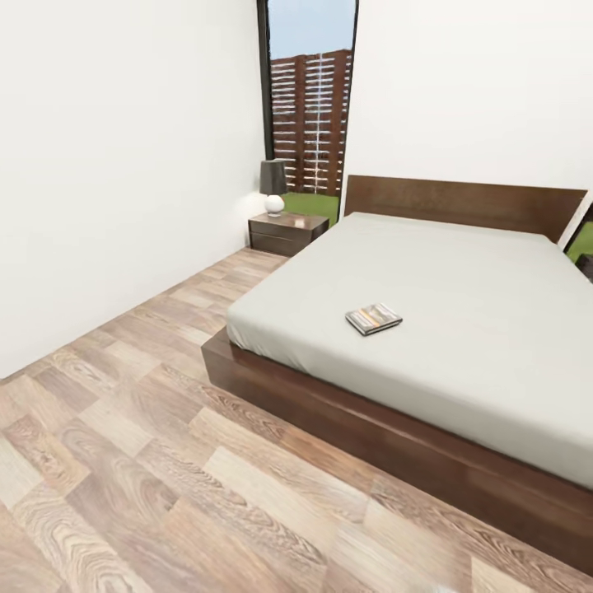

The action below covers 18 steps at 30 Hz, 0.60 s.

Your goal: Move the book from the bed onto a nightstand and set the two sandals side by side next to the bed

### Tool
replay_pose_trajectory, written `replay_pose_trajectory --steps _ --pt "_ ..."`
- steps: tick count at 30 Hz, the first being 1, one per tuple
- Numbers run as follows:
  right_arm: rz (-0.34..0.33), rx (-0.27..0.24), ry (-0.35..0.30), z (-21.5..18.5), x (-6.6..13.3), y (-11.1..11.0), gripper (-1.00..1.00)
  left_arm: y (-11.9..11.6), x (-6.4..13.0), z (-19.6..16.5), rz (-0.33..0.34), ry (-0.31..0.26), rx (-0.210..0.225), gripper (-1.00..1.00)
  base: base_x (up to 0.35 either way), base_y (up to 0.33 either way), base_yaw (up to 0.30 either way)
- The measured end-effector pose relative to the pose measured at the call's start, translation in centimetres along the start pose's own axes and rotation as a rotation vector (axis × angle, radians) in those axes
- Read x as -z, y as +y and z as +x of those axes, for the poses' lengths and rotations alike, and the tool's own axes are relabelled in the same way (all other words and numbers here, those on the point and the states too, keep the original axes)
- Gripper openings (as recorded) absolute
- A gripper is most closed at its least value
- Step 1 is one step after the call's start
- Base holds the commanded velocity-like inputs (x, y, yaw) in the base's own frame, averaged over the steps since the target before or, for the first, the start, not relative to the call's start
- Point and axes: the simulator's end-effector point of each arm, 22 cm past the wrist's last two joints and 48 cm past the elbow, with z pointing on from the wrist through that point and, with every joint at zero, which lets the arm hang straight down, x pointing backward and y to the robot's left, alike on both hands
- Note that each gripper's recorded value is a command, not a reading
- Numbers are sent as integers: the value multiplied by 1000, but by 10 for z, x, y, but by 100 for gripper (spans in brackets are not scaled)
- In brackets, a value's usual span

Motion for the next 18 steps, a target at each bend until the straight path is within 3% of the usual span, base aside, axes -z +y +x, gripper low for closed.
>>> replay_pose_trajectory --steps 6,18 --pt "0 1 0 0 0 0 100 0 0 0 0 0 0 100 41 34 -283" --pt "0 1 0 0 0 0 100 0 0 0 0 -1 0 100 244 166 -284"
